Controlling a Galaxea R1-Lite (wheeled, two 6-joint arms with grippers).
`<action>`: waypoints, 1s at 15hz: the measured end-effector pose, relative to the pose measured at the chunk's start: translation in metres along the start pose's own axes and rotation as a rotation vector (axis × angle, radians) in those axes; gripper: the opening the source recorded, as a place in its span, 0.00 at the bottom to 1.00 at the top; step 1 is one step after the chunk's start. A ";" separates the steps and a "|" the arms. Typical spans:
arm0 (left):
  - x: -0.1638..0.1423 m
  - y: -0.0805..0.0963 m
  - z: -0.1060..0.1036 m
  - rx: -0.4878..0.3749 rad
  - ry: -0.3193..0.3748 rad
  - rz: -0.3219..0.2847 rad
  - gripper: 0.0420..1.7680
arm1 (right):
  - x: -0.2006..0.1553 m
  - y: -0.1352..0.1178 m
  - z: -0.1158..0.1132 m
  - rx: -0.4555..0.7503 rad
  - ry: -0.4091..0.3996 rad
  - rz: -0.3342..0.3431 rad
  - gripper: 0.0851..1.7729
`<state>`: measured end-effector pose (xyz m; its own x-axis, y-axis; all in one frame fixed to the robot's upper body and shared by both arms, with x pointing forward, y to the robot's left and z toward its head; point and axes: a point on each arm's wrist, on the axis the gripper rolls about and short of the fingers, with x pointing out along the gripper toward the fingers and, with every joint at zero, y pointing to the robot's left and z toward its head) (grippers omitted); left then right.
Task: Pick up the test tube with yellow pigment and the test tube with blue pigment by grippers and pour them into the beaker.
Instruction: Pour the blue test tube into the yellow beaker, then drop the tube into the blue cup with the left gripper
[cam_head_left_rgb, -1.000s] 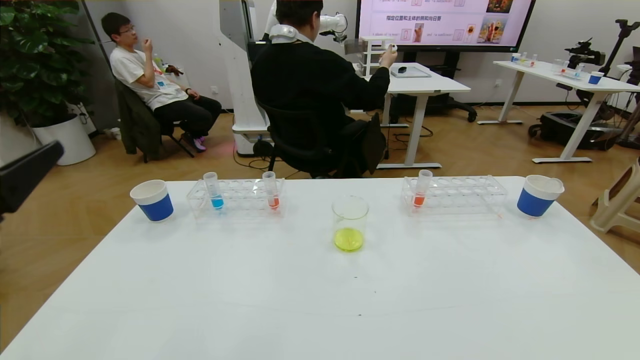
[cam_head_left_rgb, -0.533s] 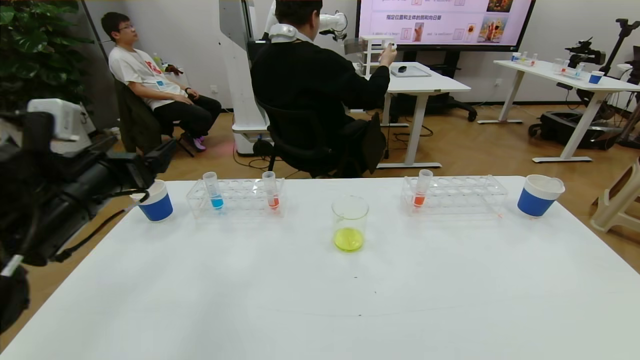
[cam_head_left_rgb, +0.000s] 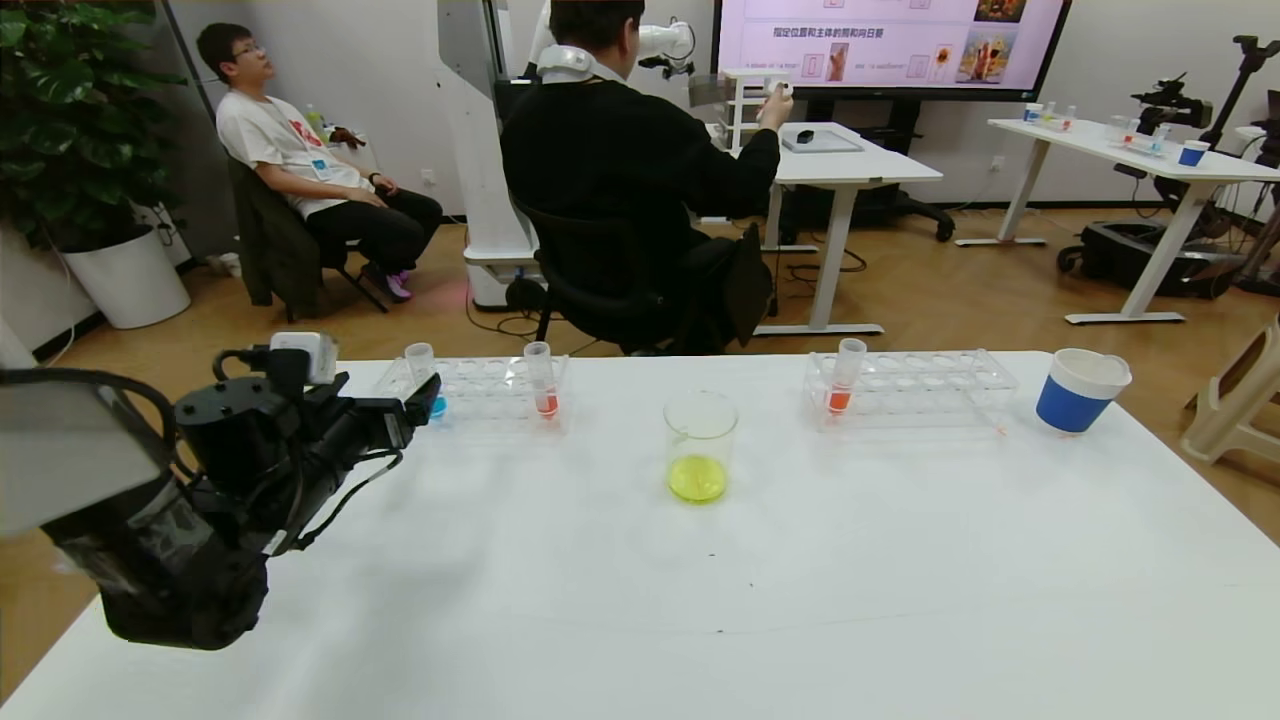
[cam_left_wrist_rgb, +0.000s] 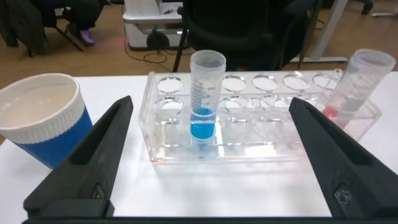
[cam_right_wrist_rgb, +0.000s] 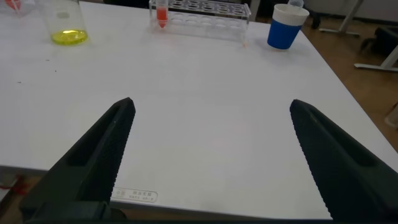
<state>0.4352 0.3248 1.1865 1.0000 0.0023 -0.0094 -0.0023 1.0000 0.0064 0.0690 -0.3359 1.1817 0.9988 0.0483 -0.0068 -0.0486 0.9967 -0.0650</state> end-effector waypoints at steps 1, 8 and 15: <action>0.003 -0.001 -0.006 0.000 0.014 -0.002 0.99 | 0.000 0.000 0.000 0.000 0.000 0.000 0.98; 0.036 -0.002 -0.013 -0.019 -0.040 0.060 0.99 | 0.000 0.000 0.000 0.000 0.000 0.000 0.98; 0.077 -0.010 -0.025 -0.019 -0.068 0.065 0.99 | 0.000 0.000 0.000 0.000 0.000 0.000 0.98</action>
<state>0.5115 0.3156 1.1606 0.9960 0.0679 0.0581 -0.0672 0.9976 -0.0138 0.0690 -0.3359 1.1817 0.9988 0.0483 -0.0068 -0.0486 0.9967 -0.0650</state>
